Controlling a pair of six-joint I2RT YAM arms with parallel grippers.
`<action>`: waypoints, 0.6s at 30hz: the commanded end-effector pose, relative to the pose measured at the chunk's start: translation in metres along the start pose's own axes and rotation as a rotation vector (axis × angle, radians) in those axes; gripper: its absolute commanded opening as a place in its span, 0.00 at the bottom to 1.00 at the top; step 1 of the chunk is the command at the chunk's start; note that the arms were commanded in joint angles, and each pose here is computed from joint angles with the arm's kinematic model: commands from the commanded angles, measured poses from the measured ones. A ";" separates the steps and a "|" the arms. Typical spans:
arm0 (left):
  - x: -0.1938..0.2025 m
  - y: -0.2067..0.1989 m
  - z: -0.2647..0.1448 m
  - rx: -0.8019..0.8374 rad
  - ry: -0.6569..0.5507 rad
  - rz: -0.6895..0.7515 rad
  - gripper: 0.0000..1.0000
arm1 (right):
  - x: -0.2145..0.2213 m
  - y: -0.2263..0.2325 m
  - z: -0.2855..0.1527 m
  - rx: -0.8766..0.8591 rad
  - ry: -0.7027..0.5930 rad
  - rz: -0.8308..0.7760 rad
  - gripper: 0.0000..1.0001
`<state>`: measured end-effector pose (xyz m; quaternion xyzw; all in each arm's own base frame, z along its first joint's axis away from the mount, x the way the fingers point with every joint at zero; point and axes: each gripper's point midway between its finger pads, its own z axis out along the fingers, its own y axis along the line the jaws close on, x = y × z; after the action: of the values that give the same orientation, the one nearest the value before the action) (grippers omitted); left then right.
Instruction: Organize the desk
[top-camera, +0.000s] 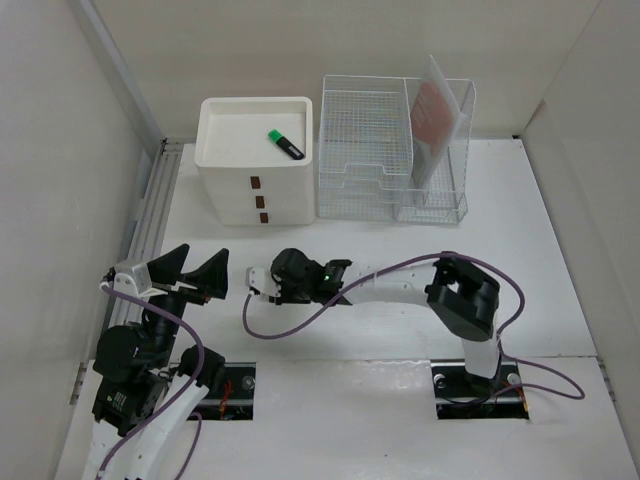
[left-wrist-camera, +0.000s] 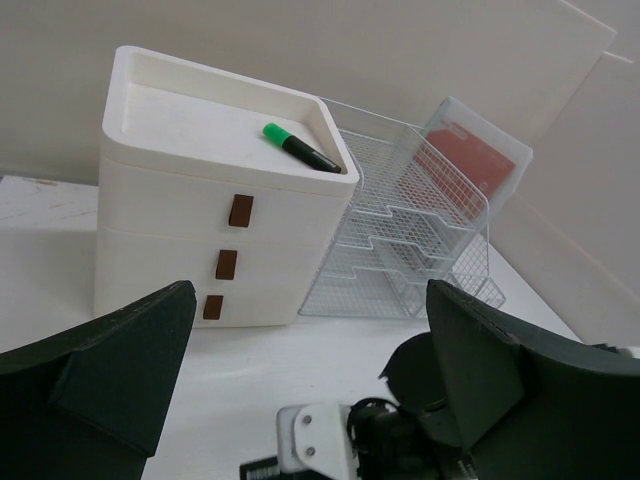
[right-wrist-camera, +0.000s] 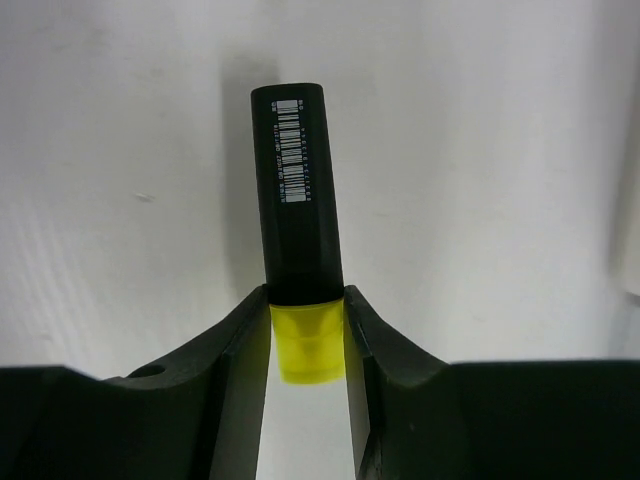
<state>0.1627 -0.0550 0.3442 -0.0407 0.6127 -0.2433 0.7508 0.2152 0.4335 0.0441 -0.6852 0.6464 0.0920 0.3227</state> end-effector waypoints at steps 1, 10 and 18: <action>-0.011 -0.003 -0.001 0.013 -0.045 -0.014 1.00 | -0.062 -0.075 -0.069 0.304 -0.132 -0.061 0.00; -0.011 -0.003 -0.001 0.013 -0.045 -0.014 1.00 | -0.090 -0.149 -0.141 0.544 -0.201 -0.033 0.00; -0.011 -0.003 -0.001 0.013 -0.045 -0.014 1.00 | -0.126 -0.209 -0.218 0.755 -0.343 0.021 0.00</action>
<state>0.1627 -0.0550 0.3442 -0.0407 0.6127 -0.2433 0.7508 0.3162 0.4172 0.2690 -0.5596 0.6002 -0.0317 0.5706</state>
